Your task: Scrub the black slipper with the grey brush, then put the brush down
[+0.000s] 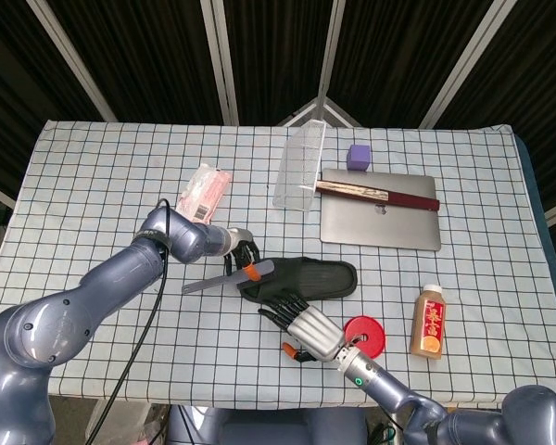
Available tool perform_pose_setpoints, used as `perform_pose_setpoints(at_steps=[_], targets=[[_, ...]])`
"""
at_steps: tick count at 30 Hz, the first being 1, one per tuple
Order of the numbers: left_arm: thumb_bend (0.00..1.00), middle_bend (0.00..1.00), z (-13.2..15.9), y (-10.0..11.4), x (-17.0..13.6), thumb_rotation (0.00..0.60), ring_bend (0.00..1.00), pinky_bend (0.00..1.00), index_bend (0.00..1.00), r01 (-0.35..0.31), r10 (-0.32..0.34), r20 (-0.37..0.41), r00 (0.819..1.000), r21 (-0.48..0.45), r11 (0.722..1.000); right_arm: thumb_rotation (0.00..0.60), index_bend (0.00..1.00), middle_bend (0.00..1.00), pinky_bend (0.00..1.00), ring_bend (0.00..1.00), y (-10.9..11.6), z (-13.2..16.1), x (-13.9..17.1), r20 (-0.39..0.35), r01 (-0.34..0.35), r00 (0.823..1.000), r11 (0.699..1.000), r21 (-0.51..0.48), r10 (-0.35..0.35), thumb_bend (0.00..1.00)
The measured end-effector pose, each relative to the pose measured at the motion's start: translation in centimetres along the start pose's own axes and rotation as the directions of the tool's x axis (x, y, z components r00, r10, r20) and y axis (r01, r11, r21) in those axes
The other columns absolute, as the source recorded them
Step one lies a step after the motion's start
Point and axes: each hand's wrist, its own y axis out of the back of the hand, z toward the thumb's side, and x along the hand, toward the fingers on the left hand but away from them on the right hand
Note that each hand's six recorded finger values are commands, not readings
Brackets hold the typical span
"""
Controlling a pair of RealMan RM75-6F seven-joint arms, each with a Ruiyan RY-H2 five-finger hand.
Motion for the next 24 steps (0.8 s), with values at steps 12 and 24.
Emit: perform_pose_setpoints(at_steps=[12, 24], targets=[[0.67, 0.69, 0.8, 1.5, -2.2, 0.6, 0.53, 0.53, 0.67, -0.047, 0.051, 0.097, 0.994, -0.048, 0.998, 0.57, 0.0, 0.07, 0.0, 0.0, 2.4, -2.1, 2.9, 0.073, 0.064, 0.995, 0.993, 0.1, -0.071, 0.55], [0.67, 0.7, -5.2, 0.1, -6.2, 0.6, 0.54, 0.53, 0.68, -0.065, 0.058, 0.116, 0.992, 0.06, 0.996, 0.567, 0.0, 0.07, 0.0, 0.0, 11.6, -7.7, 14.9, 0.31, 0.246, 0.888, 0.921, 0.301, -0.339, 0.55]])
